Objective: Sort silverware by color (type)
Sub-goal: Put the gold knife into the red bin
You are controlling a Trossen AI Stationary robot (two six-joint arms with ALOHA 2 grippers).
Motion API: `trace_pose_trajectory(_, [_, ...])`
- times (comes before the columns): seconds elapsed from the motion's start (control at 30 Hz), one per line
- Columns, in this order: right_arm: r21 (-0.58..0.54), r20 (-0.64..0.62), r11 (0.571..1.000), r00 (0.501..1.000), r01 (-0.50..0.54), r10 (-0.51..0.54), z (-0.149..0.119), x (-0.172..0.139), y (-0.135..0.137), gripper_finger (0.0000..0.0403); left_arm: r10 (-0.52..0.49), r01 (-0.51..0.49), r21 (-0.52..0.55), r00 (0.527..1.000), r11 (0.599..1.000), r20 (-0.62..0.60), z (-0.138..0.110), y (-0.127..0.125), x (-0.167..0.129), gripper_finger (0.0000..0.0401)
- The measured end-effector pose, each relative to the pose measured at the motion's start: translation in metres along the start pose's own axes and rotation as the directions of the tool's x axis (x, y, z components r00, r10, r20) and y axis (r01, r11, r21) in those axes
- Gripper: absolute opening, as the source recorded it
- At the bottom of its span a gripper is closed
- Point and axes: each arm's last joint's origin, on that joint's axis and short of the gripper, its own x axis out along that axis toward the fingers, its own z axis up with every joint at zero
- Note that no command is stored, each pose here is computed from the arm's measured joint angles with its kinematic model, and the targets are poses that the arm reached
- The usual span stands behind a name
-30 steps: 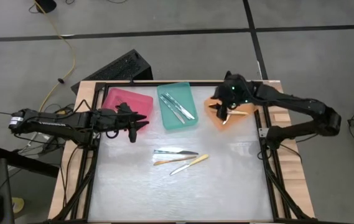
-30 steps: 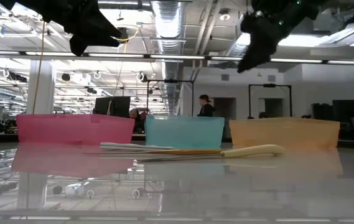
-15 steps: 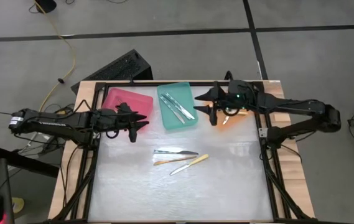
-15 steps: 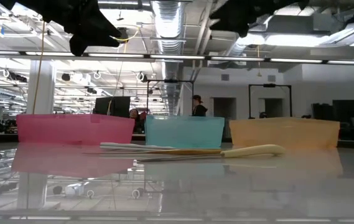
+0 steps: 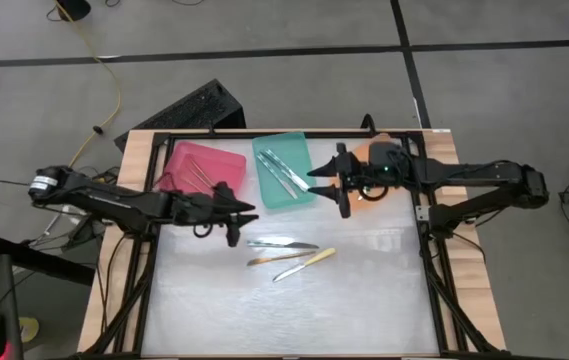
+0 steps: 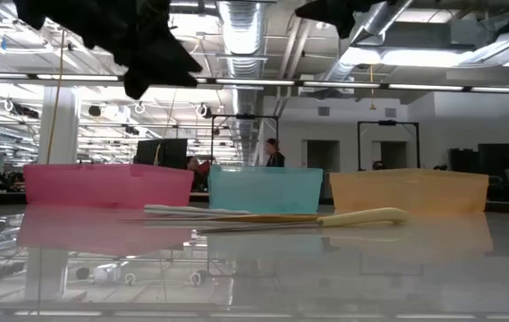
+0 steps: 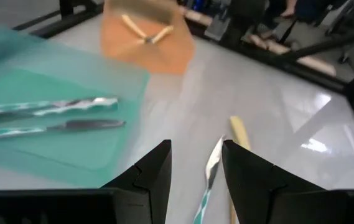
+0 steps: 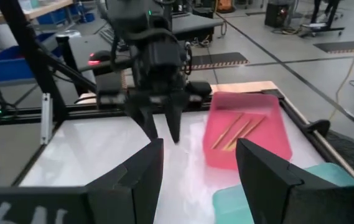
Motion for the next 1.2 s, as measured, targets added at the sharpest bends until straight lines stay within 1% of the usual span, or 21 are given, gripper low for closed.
trace_pose_trajectory(0.1, [0.025,-0.002,1.0,1.0,-0.015,0.015,0.0,0.0,0.004,0.0211,0.025,-0.025,-0.001,0.998,1.0,-0.054,-0.011,0.0,0.014,0.0126])
trace_pose_trajectory(0.23, [0.023,-0.008,0.999,0.999,-0.04,0.04,-0.001,0.001,0.011,0.0211,0.057,-0.057,0.009,0.991,0.998,-0.121,-0.026,0.0,0.032,0.0126])
trace_pose_trajectory(0.33, [0.038,-0.006,0.999,1.0,-0.014,0.015,-0.001,0.001,0.016,0.0211,0.065,-0.061,0.03,0.988,0.998,-0.137,-0.035,0.0,0.046,0.0126])
trace_pose_trajectory(0.43, [0.038,-0.004,0.999,1.0,0.017,-0.017,-0.002,0.001,0.019,0.0211,0.055,-0.052,0.027,0.99,0.998,-0.131,-0.043,-0.002,0.06,0.0126])
trace_pose_trajectory(0.5, [0.059,0.0,0.997,0.999,0.039,-0.039,-0.002,0.001,0.021,0.0211,0.026,-0.025,0.004,0.992,1.0,-0.121,-0.049,-0.006,0.068,0.0126])
trace_pose_trajectory(0.6, [0.114,-0.001,0.992,0.999,0.049,-0.049,-0.002,0.001,0.024,0.0211,-0.053,0.052,-0.014,0.994,0.999,-0.098,-0.057,-0.017,0.078,0.0126])
trace_pose_trajectory(0.73, [0.155,-0.003,0.988,1.0,0.03,-0.03,-0.002,0.001,0.03,0.0211,-0.147,0.148,0.012,0.988,0.989,-0.05,-0.071,-0.037,0.084,0.0126])
trace_pose_trajectory(0.87, [0.199,-0.007,0.98,1.0,0.014,-0.013,-0.003,0.001,0.034,0.0211,-0.192,0.199,0.068,0.977,0.978,-0.094,-0.084,-0.061,0.086,0.0126])
trace_pose_trajectory(0.93, [0.229,-0.007,0.974,1.0,0.008,-0.006,-0.003,0.001,0.036,0.0211,-0.183,0.198,0.12,0.976,0.973,-0.121,-0.091,-0.07,0.087,0.0126])
trace_pose_trajectory(1.03, [0.254,-0.007,0.967,1.0,-0.005,0.007,-0.003,0.001,0.04,0.0211,-0.133,0.158,0.212,0.983,0.964,-0.129,-0.099,-0.081,0.087,0.0126])
trace_pose_trajectory(1.13, [0.247,-0.006,0.969,1.0,-0.023,0.025,-0.004,0.001,0.045,0.0211,-0.046,0.072,0.295,0.995,0.953,-0.092,-0.102,-0.086,0.087,0.0126])
trace_pose_trajectory(1.2, [0.233,-0.008,0.972,0.999,-0.033,0.036,-0.004,0.0,0.047,0.0211,0.024,-0.001,0.321,0.997,0.947,-0.068,-0.104,-0.084,0.086,0.0126])
